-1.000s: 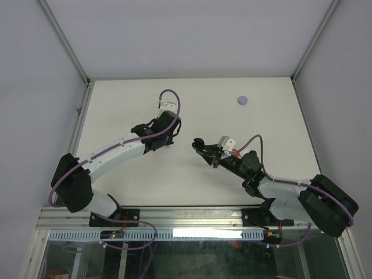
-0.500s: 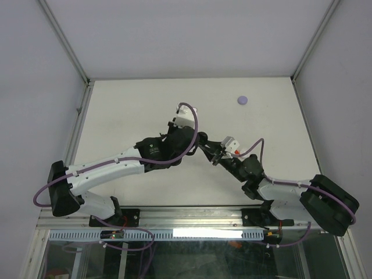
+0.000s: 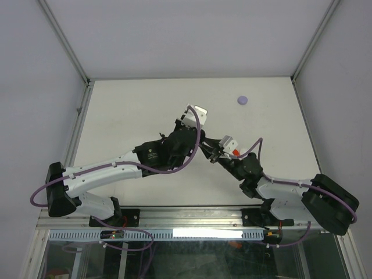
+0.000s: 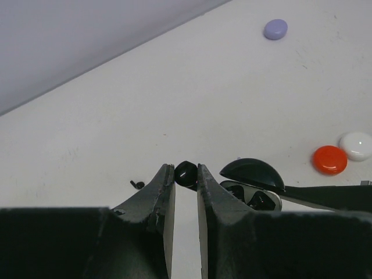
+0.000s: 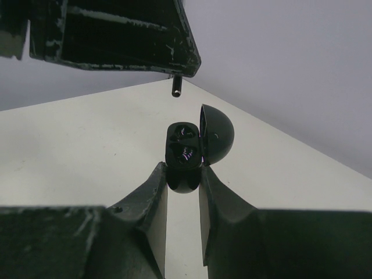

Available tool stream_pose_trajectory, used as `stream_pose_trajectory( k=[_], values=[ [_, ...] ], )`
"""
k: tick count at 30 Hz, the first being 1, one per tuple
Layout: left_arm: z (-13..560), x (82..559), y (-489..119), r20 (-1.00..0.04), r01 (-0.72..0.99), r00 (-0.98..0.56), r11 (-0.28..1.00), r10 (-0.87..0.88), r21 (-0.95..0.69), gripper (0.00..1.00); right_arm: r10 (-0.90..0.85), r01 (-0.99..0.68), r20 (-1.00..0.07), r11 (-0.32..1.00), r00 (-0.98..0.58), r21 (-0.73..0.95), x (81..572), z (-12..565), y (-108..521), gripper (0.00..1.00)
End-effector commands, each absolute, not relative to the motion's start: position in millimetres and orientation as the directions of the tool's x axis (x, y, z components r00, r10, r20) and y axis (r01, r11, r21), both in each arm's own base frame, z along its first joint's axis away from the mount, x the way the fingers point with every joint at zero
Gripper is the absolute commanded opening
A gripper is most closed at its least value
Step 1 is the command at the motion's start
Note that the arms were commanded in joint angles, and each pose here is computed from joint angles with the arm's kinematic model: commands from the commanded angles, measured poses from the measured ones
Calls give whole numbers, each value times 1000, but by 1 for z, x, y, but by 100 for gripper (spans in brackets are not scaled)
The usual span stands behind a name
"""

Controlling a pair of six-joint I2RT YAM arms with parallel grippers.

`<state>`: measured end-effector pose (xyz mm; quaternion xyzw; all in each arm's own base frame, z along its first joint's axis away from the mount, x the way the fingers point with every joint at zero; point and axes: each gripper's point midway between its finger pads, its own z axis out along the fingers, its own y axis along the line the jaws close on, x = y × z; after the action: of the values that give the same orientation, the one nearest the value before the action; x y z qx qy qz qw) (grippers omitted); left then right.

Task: Insert the wireless bluetooth earbuds into the charging case
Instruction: Place the earbud in the charging case.

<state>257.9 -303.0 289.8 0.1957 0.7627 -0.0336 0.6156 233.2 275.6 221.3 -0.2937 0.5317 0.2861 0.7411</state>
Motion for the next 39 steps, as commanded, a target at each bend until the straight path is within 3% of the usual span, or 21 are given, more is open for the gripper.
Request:
stream_pose_trajectory(
  k=[1, 20, 39],
  values=[
    [305, 254, -315, -956, 404, -85, 887, 282, 225, 10, 182, -728, -923, 673, 340, -135, 231, 260, 276, 0],
    [293, 239, -336, -928, 471, -16, 821, 373, 323, 10, 204, -723, -928, 684, 313, -93, 229, 272, 269, 0],
    [290, 239, -330, -905, 423, 15, 817, 426, 391, 11, 224, -730, -924, 678, 311, -82, 226, 276, 268, 0]
  ],
)
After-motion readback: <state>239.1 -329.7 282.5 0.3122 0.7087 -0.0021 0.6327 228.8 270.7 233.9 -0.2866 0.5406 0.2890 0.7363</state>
